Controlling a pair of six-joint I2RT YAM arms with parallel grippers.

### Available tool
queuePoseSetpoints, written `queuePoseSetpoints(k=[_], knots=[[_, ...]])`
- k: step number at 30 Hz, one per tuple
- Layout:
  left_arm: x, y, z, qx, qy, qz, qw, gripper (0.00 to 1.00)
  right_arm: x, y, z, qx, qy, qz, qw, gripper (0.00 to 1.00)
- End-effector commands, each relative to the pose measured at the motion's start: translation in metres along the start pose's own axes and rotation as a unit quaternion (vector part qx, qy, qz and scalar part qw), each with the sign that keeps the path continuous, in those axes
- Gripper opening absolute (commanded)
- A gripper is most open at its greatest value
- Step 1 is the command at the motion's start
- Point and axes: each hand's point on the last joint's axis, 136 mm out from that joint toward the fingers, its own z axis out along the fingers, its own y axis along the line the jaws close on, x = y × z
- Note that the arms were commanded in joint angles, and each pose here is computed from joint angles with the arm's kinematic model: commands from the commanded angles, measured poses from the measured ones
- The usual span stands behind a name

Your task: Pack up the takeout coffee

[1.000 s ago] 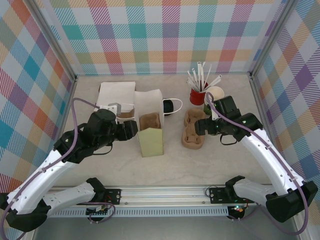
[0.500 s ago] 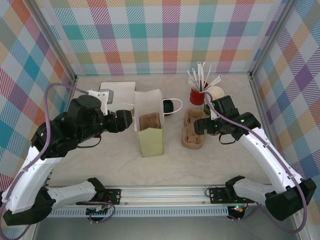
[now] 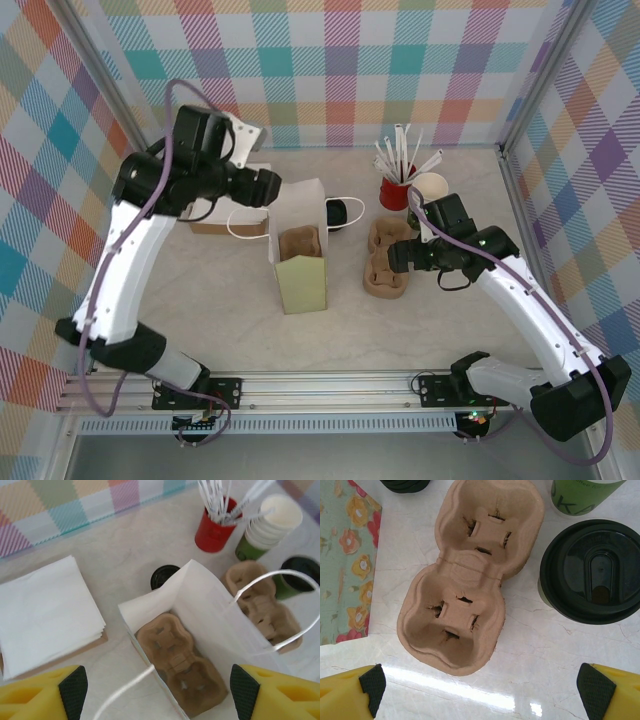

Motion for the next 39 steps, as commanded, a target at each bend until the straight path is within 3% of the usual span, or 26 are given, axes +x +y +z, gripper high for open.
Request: queuePoseSetpoints(k=[1,4,12,17,26,32,34,39], knots=[[-0.001,-0.012,0.022,0.071,0.027,0.12,0.99,0.78,0.002,0.0,-0.004,-0.007,-0.008,0.009,1.0,1.0],[-0.006,-0.01,0.052,0.099,0.042,0.153,0.982,0.79,0.004,-0.001,-0.005,-0.005,-0.006,0.008,1.0,1.0],[-0.001,-0.012,0.106,0.159,0.085,0.16,0.971,0.8,0.004,0.0,-0.005,-0.006,-0.007,0.004,1.0,1.0],[0.007,-0.002,0.134,0.143,0.112,0.155,0.971,0.78,0.004,0.0,-0.004,-0.007,-0.006,0.001,1.0,1.0],[0.013,0.008,0.157,0.123,0.131,0.157,0.971,0.43,0.003,-0.001,-0.004,-0.004,-0.009,-0.005,1.0,1.0],[0.016,0.007,0.137,0.119,0.129,0.153,0.973,0.06,0.001,-0.003,-0.007,0.001,-0.01,-0.009,1.0,1.0],[0.014,0.005,0.12,0.114,0.118,0.149,0.975,0.0,0.0,-0.005,-0.009,0.002,-0.011,-0.007,1.0,1.0],[0.012,-0.001,0.074,0.099,0.089,0.099,0.986,0.0,-0.002,-0.01,-0.015,-0.003,-0.015,0.009,1.0,1.0]])
